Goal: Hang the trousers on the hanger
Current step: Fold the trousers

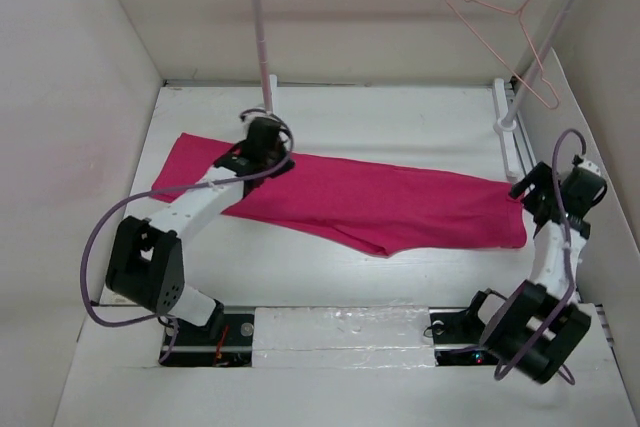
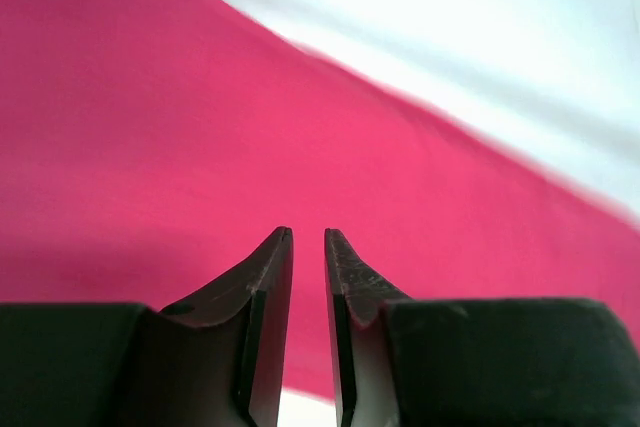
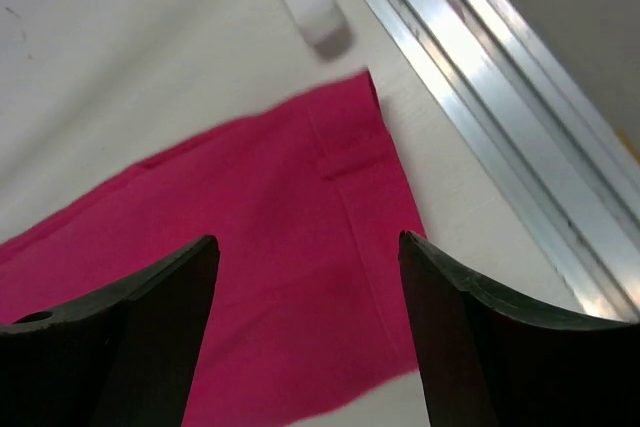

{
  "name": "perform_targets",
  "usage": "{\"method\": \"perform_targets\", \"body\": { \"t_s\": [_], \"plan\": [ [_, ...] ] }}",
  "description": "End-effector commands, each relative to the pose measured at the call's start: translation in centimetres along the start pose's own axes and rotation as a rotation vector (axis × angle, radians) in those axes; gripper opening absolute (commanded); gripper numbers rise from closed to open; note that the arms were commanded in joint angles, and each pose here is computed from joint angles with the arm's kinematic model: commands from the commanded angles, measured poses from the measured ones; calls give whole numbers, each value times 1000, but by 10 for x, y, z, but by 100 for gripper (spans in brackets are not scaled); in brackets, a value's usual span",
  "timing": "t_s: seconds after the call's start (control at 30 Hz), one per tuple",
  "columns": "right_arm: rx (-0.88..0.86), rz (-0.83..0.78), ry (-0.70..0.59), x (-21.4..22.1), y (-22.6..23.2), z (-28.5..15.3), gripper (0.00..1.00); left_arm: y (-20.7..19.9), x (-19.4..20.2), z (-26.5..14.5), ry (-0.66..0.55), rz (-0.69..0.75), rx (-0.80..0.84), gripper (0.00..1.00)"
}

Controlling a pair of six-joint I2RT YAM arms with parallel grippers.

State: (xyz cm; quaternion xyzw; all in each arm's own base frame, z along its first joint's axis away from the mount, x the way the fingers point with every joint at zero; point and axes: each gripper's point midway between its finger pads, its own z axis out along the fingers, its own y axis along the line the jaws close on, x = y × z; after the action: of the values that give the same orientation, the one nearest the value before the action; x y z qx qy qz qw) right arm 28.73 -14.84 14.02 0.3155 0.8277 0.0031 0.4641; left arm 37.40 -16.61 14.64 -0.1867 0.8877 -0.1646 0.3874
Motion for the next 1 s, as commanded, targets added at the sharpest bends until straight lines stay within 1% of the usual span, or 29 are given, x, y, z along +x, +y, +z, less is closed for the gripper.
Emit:
{"method": "perform_targets", "body": {
  "t_s": [0.0, 0.03, 0.07, 0.1, 0.17, 0.2, 0.27, 0.3, 0.37, 0.47, 0.57, 0.63, 0.67, 0.73, 0.77, 0.8, 0.83, 0.87, 0.9, 0.93, 0.97],
  "plan": [
    [83, 156, 67, 51, -23, -18, 79, -51, 60, -11, 142, 167, 146, 16],
    [85, 185, 78, 63, -27, -20, 79, -70, 81, -18, 164, 221, 202, 16],
    [102, 246, 116, 90, -36, -20, 80, -73, 94, -19, 188, 249, 218, 16],
    [58, 262, 107, 94, -30, -20, 80, -76, 102, -22, 201, 267, 233, 16],
    [65, 319, 145, 115, -34, -18, 82, -76, 114, -23, 225, 284, 254, 16],
    [24, 326, 135, 115, -28, -15, 83, -74, 115, -22, 225, 285, 256, 16],
    [2, 381, 178, 130, -23, -13, 84, -70, 118, -21, 228, 301, 253, 16],
    [-14, 393, 162, 129, -21, -10, 86, -67, 119, -20, 229, 308, 246, 16],
    [-36, 450, 177, 137, -17, -7, 86, -60, 120, -17, 222, 320, 218, 16],
    [-10, 482, 185, 148, -23, -1, 87, -52, 128, -13, 248, 312, 190, 16],
    [25, 508, 169, 148, -30, 6, 87, -42, 126, -9, 250, 292, 164, 16],
    [25, 513, 144, 141, -32, 12, 83, -36, 120, -7, 243, 278, 146, 16],
    [34, 534, 160, 145, -33, 15, 82, -36, 116, -7, 226, 278, 140, 16],
    [50, 543, 134, 140, -37, 19, 74, -34, 115, -7, 227, 281, 126, 16],
    [51, 558, 129, 141, -37, 20, 68, -33, 115, -6, 226, 278, 122, 16],
    [47, 556, 110, 137, -38, 22, 47, -32, 116, -5, 228, 278, 116, 16],
    [44, 555, 97, 133, -38, 23, 39, -29, 117, -4, 229, 281, 103, 16],
    [32, 537, 83, 127, -37, 23, 28, -27, 117, -2, 228, 282, 89, 16],
    [21, 503, 70, 119, -35, 21, 6, -22, 118, -1, 232, 289, 67, 16],
    [21, 503, 70, 119, -35, 21, 6, -21, 117, 0, 227, 290, 61, 16],
    [9, 444, 41, 105, -34, 19, 2, -22, 115, 0, 220, 289, 55, 16]
  ]
}}
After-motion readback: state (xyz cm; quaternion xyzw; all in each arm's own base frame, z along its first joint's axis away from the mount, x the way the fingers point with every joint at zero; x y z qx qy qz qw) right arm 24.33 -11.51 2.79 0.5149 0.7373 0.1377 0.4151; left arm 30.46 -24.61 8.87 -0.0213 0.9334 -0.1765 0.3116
